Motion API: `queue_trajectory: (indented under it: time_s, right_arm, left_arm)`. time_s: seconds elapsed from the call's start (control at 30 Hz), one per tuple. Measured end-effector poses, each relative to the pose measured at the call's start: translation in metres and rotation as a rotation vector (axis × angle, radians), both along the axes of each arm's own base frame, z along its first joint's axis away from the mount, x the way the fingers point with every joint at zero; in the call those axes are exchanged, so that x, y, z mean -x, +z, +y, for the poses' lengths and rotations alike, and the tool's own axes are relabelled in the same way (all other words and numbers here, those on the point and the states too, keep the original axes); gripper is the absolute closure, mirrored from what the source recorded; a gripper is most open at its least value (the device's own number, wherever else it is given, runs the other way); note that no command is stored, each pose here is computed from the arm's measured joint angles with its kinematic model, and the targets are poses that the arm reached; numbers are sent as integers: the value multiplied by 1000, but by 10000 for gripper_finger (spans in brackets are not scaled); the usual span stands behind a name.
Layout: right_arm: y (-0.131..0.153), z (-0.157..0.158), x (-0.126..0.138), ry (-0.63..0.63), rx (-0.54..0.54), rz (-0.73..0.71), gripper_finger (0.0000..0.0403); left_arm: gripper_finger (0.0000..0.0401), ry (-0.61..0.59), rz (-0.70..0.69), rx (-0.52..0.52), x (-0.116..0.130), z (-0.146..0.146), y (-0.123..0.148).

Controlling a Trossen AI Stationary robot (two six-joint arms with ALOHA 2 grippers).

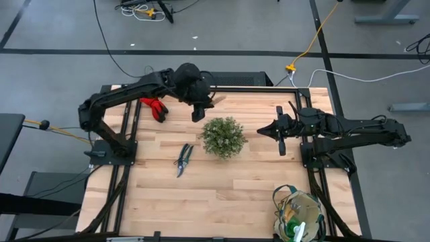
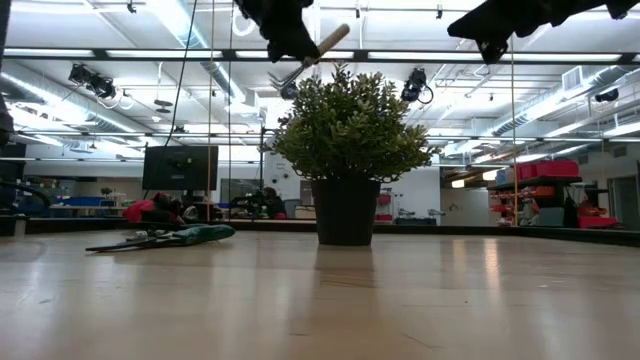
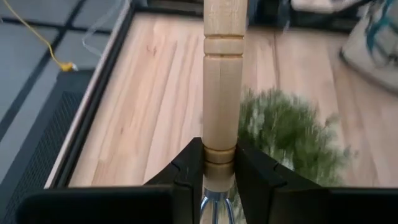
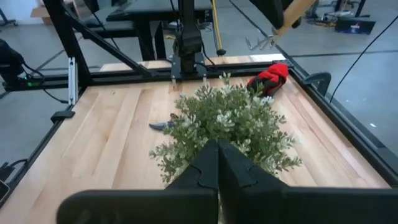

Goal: Pick & Place Garden tools in Gardening bag
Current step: Put the brown hand rake into the white gardening bag

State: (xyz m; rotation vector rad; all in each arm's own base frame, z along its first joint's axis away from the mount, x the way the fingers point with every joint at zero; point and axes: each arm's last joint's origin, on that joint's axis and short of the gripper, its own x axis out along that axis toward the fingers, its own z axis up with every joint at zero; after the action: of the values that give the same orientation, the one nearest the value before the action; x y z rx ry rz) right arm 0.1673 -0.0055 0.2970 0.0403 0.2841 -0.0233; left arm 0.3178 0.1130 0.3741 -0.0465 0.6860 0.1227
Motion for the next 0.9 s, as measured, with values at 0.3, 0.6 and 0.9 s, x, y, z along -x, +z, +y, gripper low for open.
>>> queue_trajectory:
  time_s: [0.3, 0.6, 0.9]
  right_arm:
    - [11, 0, -3, 8, -5, -120, 403]
    - [19, 0, -4, 8, -4, -201, 403]
    - [30, 0, -4, 8, 2, -318, 401]
  left_arm:
    - [325, -60, -213, -17, -4, -30, 17]
    - [325, -128, -389, -40, -18, -68, 33]
    - [325, -127, -436, -32, -25, -93, 36]
